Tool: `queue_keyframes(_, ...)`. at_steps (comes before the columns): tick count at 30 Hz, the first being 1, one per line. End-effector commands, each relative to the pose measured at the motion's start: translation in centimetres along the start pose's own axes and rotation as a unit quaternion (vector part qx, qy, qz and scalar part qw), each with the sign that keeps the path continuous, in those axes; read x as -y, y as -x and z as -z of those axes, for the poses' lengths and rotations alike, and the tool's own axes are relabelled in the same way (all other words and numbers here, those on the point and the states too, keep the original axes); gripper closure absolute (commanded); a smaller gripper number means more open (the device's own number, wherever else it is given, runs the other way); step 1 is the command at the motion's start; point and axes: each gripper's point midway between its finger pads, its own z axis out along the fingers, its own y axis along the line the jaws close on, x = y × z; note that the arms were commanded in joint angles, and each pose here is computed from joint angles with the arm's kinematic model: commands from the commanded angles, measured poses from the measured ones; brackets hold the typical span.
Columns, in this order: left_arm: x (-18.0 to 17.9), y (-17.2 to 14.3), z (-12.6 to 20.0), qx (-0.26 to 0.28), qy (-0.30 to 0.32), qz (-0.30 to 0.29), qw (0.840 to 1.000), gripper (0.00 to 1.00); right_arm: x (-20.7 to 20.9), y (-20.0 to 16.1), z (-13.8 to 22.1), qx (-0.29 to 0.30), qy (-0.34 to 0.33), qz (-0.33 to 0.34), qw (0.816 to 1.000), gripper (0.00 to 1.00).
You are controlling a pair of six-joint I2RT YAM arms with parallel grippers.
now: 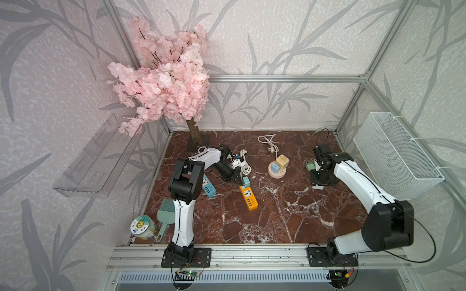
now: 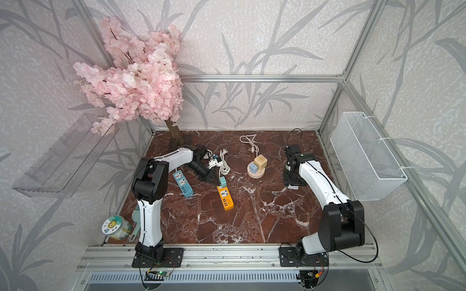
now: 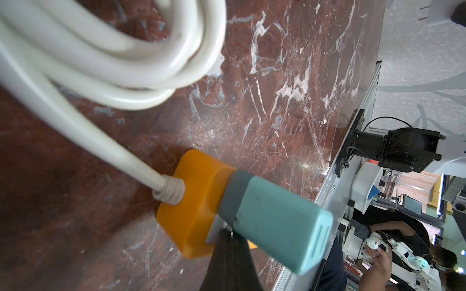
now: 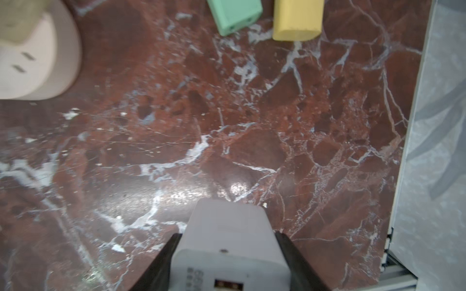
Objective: Pull the plug off the socket
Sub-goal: Place the plug at the center of the board.
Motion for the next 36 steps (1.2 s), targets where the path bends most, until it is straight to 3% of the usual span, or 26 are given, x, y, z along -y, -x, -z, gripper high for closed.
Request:
queue_keyframes(1,-2.8,-0.9,-1.4,-0.027,0.040,0.011,0.999,1.00,2.3,0.7,-0.8,-0.016,-0.037,-0.007,0.999,0.78)
queue_keyframes(15,-2.7,-0.8,-1.3,-0.025,0.037,0.012,0.999,1.00,6.8,2.6,-7.0,-0.090,-0.125,-0.015,0.988,0.74)
queue_keyframes(22,-2.8,-0.8,-1.3,-0.024,0.037,0.012,0.999,1.00,7.2,4.3,-8.9,-0.101,-0.127,-0.010,0.987,0.68)
queue_keyframes(32,-2.8,-0.8,-1.2,-0.023,0.036,0.013,0.999,1.00,6.6,5.5,-9.6,-0.115,-0.112,-0.003,0.987,0.41)
queue_keyframes(36,-2.8,-0.8,-1.3,-0.024,0.036,0.014,0.999,1.00,6.4,5.6,-8.7,-0.100,-0.102,-0.010,0.990,0.36)
